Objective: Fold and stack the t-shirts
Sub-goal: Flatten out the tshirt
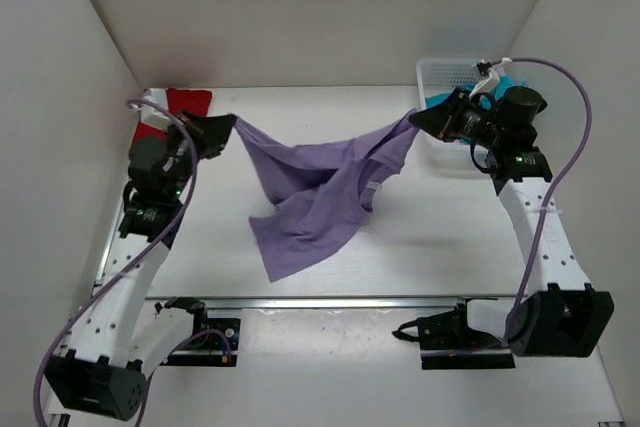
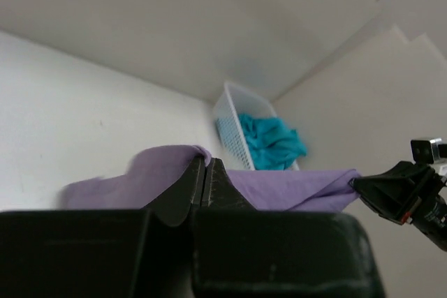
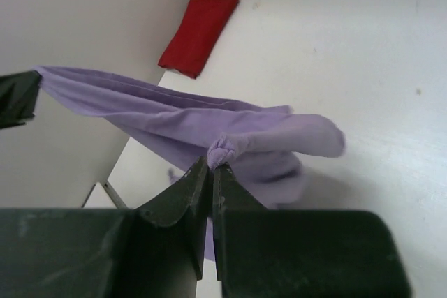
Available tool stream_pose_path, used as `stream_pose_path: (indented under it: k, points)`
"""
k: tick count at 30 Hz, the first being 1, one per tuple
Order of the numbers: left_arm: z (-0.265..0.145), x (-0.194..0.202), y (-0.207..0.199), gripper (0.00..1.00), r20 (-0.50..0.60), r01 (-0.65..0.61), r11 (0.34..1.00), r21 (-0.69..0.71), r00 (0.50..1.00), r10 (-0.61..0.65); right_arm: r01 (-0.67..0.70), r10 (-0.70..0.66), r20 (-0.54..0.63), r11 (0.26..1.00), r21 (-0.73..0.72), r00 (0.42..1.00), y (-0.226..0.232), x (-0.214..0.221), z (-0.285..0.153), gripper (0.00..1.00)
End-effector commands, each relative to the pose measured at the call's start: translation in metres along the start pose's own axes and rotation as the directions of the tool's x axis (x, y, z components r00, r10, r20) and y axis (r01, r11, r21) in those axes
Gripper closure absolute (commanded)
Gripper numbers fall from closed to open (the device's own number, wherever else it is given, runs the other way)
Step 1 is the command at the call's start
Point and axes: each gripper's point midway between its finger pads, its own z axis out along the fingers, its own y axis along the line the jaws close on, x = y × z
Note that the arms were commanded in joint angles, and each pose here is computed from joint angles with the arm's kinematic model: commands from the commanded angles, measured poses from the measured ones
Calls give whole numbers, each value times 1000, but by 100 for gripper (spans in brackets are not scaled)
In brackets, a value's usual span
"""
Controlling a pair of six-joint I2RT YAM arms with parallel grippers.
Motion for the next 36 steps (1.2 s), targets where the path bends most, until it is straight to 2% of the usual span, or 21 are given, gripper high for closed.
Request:
stream_pose_path:
  k: [1, 4, 8, 11, 13, 14, 17, 19, 20, 21, 23, 24, 25, 27, 29, 31, 33, 35, 36]
  points:
    - [-26, -28, -19, 100, -2, -15, 1000, 7, 1000, 15, 185, -180, 94, 981, -52, 979, 66, -35, -21, 100]
    - [-44, -69, -40, 100, 61, -45, 999, 26, 997, 44, 257, -246, 124, 963, -84, 961, 111, -44, -36, 100]
    - [-58, -109, -61, 100, 118, -108, 994, 23, 987, 105, 348, -316, 225, 930, -118, 921, 168, -70, -62, 100]
    - [-57, -122, -64, 100, 145, -144, 989, -20, 979, 146, 369, -330, 268, 923, -108, 905, 175, -85, -66, 100]
    - [-49, -121, -55, 100, 129, -149, 988, -50, 980, 155, 330, -296, 250, 938, -108, 922, 156, -96, -54, 100]
    - [-44, -117, -49, 100, 117, -145, 988, -51, 982, 150, 346, -310, 268, 933, -99, 912, 150, -106, -52, 100]
    - [-21, -100, -14, 100, 77, -120, 986, -116, 989, 129, 239, -221, 200, 968, -70, 954, 98, -115, -15, 100]
    - [3, -84, 19, 100, 40, -106, 975, -197, 992, 116, 183, -176, 130, 982, -44, 976, 55, -118, 26, 100]
    - [12, -71, 26, 100, 14, -106, 975, -198, 994, 111, 139, -138, 70, 990, -6, 988, 18, -109, 49, 100]
    - [23, -61, 43, 100, -16, -101, 968, -231, 995, 100, 144, -144, 72, 990, 1, 987, 15, -119, 59, 100]
    - [48, -39, 67, 100, -57, -114, 955, -274, 993, 102, 55, -50, -50, 992, 114, 997, -61, -98, 102, 100]
    - [61, -26, 88, 100, -90, -110, 944, -311, 992, 86, 80, -78, -29, 991, 108, 997, -59, -117, 109, 100]
    - [78, -12, 101, 100, -114, -125, 933, -338, 989, 92, 66, -59, -58, 990, 125, 997, -79, -120, 125, 100]
    - [105, -5, 122, 100, -146, -155, 914, -375, 983, 107, 63, -51, -72, 984, 169, 996, -108, -127, 149, 100]
    - [140, -3, 152, 100, -167, -151, 896, -417, 982, 88, -10, 19, -68, 992, 123, 998, -129, -122, 169, 100]
    - [164, -3, 161, 100, -191, -160, 890, -426, 978, 85, -43, 48, -31, 989, 139, 998, -153, -129, 163, 100]
    - [189, -12, 164, 100, -201, -174, 886, -429, 975, 94, -21, 23, -8, 987, 161, 1000, -157, -134, 163, 100]
    - [200, -24, 157, 78, -194, -185, 892, -412, 975, 112, 7, -8, 9, 988, 153, 1000, -148, -145, 158, 91]
    - [200, -27, 146, 72, -197, -187, 901, -391, 974, 116, 37, -38, 9, 989, 145, 999, -135, -150, 156, 81]
